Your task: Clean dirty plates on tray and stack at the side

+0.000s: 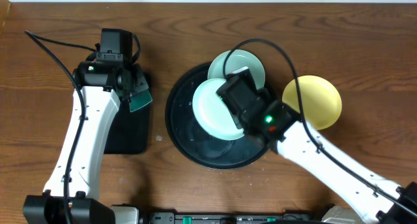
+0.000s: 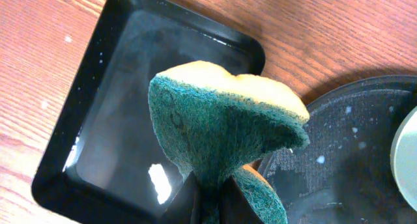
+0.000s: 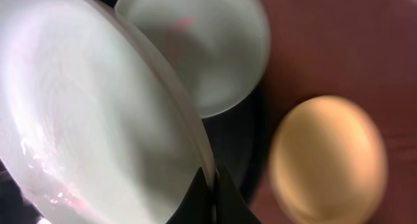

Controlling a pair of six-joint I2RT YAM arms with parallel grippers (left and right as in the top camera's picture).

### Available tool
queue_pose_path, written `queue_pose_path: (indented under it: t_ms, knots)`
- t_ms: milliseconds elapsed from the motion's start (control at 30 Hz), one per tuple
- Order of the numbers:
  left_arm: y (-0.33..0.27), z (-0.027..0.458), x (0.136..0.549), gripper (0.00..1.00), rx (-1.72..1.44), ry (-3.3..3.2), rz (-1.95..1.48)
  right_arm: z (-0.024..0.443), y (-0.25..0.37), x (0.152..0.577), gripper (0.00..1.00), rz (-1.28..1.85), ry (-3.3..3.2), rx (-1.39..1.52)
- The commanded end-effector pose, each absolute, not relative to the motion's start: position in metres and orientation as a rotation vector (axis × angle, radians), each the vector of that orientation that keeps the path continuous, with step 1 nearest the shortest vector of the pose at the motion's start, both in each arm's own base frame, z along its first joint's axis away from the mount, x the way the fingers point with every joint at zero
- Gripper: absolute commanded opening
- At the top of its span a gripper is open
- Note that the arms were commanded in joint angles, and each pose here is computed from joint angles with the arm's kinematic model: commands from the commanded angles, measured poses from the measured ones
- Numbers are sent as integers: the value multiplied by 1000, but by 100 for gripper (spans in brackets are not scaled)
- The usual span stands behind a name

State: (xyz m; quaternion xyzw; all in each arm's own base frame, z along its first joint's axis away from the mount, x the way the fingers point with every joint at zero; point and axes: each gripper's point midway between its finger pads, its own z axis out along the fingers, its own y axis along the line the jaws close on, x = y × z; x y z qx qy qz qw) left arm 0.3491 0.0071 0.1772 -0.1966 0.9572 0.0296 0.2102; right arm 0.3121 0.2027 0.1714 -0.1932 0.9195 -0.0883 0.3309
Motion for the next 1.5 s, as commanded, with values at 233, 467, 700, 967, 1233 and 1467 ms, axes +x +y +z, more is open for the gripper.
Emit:
queue_pose_path:
  t_ms: [233,467,700,967,1233,1467]
  knots:
    - [11,171,342,8,-541,2692,116,258,196,309,1,-717,1934,-457]
    - [11,171,342,7,-541,2691,115,296,205,301,1,-833,1765,-429]
    - [11,171,342,7,-541,2691,115,293,216,301,1,-778,1776,-467]
    - [11,171,342,7,-541,2691,115,199,242,285,1,-200,2263,-548]
    - [11,171,342,7,-541,2691,115,182,217,303,1,225,2529,-386]
    - [7,171,342,7,-541,2698,80,216,129,332,1,356,2513,-27]
